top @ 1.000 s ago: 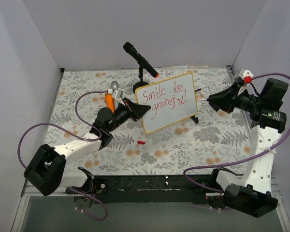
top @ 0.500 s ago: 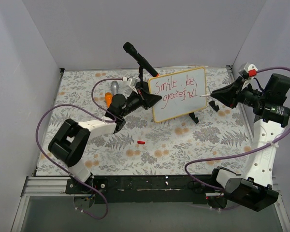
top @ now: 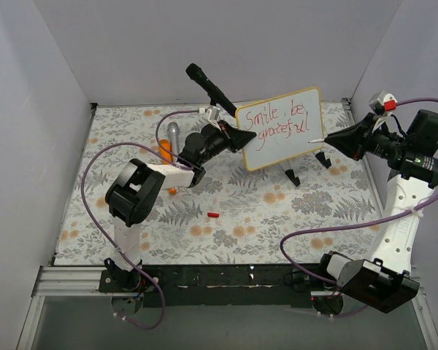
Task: Write a sentence on the whiteboard
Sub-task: Put down the whiteboard on the whiteboard stand.
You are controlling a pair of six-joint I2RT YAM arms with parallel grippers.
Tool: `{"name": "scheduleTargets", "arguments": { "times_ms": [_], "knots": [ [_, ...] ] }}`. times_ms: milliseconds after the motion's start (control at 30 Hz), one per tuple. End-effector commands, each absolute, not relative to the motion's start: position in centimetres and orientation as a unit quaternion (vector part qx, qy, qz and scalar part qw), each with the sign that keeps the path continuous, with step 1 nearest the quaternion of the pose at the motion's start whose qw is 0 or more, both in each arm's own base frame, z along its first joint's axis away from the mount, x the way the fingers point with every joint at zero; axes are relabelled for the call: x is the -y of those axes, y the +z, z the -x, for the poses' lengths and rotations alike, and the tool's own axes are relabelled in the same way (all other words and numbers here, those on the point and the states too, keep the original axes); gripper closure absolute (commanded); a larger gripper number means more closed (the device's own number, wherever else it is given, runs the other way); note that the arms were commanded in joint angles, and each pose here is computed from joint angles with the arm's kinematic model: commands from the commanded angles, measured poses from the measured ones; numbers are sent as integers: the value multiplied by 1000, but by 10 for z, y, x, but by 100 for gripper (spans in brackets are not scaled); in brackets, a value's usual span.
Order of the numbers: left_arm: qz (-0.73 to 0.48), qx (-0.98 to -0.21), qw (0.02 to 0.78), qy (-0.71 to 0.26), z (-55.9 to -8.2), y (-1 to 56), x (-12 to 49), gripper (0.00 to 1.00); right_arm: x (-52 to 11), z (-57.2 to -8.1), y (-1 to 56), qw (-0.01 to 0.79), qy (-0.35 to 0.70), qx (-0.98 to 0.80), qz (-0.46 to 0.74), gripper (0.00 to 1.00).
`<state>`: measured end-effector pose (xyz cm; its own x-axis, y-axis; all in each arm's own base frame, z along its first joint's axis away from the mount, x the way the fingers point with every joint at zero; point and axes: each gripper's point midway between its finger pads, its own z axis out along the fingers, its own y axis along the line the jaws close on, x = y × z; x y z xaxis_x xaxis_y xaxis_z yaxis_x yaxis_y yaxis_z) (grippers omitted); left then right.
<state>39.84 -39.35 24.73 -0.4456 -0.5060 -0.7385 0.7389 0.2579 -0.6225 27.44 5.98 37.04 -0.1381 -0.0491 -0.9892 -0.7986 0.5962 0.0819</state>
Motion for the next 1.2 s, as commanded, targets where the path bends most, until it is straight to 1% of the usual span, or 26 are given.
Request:
{"name": "scheduleTargets", "arguments": {
  "times_ms": [0, 100, 333, 767, 1167],
  "knots": [
    [-97, -509, 584, -624, -402, 310, 399, 100, -60, -272, 381, 587, 319, -672, 320, 99],
    [-93, -510, 582, -627, -401, 302, 416, 100, -60, -271, 382, 589, 315, -672, 321, 99],
    [-77, -516, 594, -612, -418, 283, 449, 100, -61, -269, 380, 590, 317, -670, 321, 99],
    [-67, -541, 595, -590, -444, 253, 471, 100, -59, -267, 377, 590, 320, -671, 315, 99],
    [-93, -555, 582, -588, -423, 226, 488, 100, -57, -268, 373, 589, 322, -673, 310, 99]
  ]
}}
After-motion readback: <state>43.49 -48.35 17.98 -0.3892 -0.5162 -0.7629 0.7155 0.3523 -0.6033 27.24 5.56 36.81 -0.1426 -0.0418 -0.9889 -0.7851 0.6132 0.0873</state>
